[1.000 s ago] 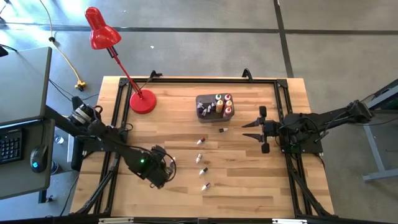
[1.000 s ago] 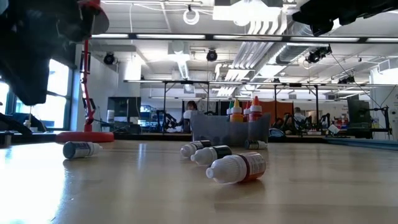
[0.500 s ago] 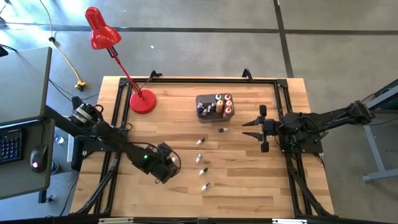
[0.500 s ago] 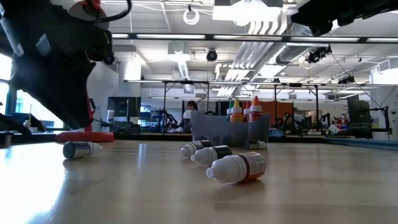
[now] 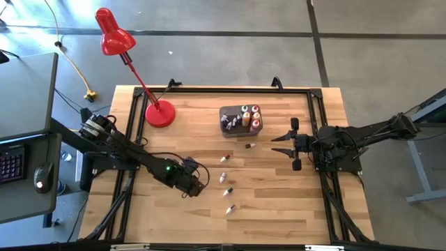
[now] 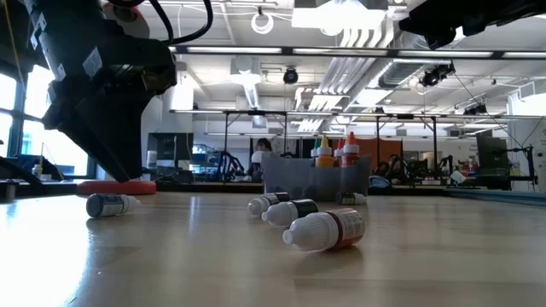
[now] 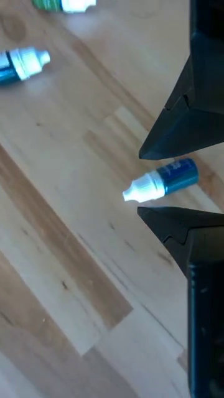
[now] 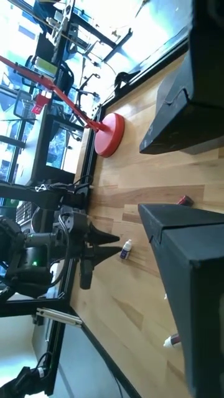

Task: Pick & Place food coloring
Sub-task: Put the small dark blue food coloring bottle into the black bin

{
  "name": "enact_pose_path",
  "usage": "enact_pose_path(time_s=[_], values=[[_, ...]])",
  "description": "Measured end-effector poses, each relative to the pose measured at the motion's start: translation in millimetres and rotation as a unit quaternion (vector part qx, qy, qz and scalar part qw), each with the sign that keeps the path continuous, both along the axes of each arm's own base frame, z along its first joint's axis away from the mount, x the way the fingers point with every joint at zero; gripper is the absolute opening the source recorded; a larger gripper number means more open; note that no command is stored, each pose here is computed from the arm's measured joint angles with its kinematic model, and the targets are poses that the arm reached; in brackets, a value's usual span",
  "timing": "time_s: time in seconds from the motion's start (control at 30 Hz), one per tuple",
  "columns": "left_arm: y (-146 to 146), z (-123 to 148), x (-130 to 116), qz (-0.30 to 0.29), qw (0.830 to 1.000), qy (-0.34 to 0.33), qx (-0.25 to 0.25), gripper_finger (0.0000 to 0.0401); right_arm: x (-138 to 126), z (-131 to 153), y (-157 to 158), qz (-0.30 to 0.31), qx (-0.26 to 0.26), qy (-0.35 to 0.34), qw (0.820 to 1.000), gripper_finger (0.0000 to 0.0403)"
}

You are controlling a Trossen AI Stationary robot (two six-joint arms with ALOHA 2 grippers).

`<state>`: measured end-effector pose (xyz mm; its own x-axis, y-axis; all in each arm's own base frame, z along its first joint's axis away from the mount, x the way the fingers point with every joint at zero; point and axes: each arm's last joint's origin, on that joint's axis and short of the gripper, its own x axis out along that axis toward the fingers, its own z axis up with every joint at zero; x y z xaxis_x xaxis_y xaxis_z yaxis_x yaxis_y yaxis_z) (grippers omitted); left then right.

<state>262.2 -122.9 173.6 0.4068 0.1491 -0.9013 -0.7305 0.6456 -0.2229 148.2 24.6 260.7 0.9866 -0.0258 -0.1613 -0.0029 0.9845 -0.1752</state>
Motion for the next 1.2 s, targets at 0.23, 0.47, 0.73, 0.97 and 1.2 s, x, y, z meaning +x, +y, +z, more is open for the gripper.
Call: enact_pose_path(time_s=[0.23, 0.47, 0.73, 0.97, 1.2], values=[[-1.3, -0.2, -0.3, 0.021, 0.999, 0.002, -0.026, 0.0129, 0.0, 0.0, 0.0, 0.000, -0.001, 0.000, 1.000, 0.0133], [-3.0, 1.3, 3.5, 0.024, 0.999, -0.020, -0.036, 0.0129, 0.0, -0.2, 0.0, 0.000, 0.000, 0.000, 1.000, 0.0133], [-4.5, 1.0, 3.3, 0.026, 0.998, -0.011, -0.063, 0.0129, 0.0, -0.2, 0.0, 0.000, 0.000, 0.000, 1.000, 0.0133], [-6.2, -7.0, 5.1, 0.033, 0.997, 0.004, -0.070, 0.0129, 0.0, -0.2, 0.0, 0.000, 0.000, 0.001, 1.000, 0.0133], [-10.7, -27.6, 10.8, 0.027, 0.996, 0.038, -0.077, 0.0129, -0.1, -1.0, 0.0, 0.000, -0.001, 0.005, 1.000, 0.0133]])
